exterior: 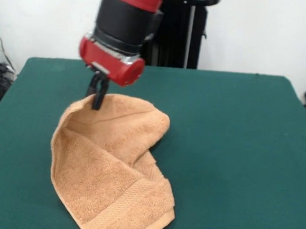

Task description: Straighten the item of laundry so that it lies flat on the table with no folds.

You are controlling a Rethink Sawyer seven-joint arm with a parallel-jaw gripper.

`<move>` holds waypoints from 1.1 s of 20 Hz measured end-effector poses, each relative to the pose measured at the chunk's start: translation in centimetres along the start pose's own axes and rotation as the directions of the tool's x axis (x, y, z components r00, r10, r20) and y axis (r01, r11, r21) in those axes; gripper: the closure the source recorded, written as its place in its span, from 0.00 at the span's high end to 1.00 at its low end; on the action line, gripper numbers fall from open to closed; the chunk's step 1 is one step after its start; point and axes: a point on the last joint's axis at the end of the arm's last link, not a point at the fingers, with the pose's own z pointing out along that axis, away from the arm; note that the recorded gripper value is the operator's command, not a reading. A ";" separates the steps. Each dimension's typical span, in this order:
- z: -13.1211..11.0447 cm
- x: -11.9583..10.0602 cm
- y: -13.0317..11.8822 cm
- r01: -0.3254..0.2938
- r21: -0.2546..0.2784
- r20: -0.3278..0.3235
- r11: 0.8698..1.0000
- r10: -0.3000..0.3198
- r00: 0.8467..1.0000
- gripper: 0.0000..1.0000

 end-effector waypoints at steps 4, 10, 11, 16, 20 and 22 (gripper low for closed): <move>-1.7 1.3 2.1 0.045 0.003 0.021 0.999 -0.045 0.999 0.00; -3.1 3.8 4.4 0.078 0.000 0.019 0.997 -0.078 0.997 0.00; -3.2 4.2 4.7 0.081 0.000 0.018 0.997 -0.081 0.997 0.00; -3.6 5.7 5.8 0.089 -0.004 0.029 0.996 -0.089 0.996 0.00; -4.0 6.7 7.2 0.097 -0.014 0.059 0.995 -0.096 0.994 0.00; -4.3 7.3 8.1 0.099 -0.018 0.077 0.995 -0.098 0.992 0.00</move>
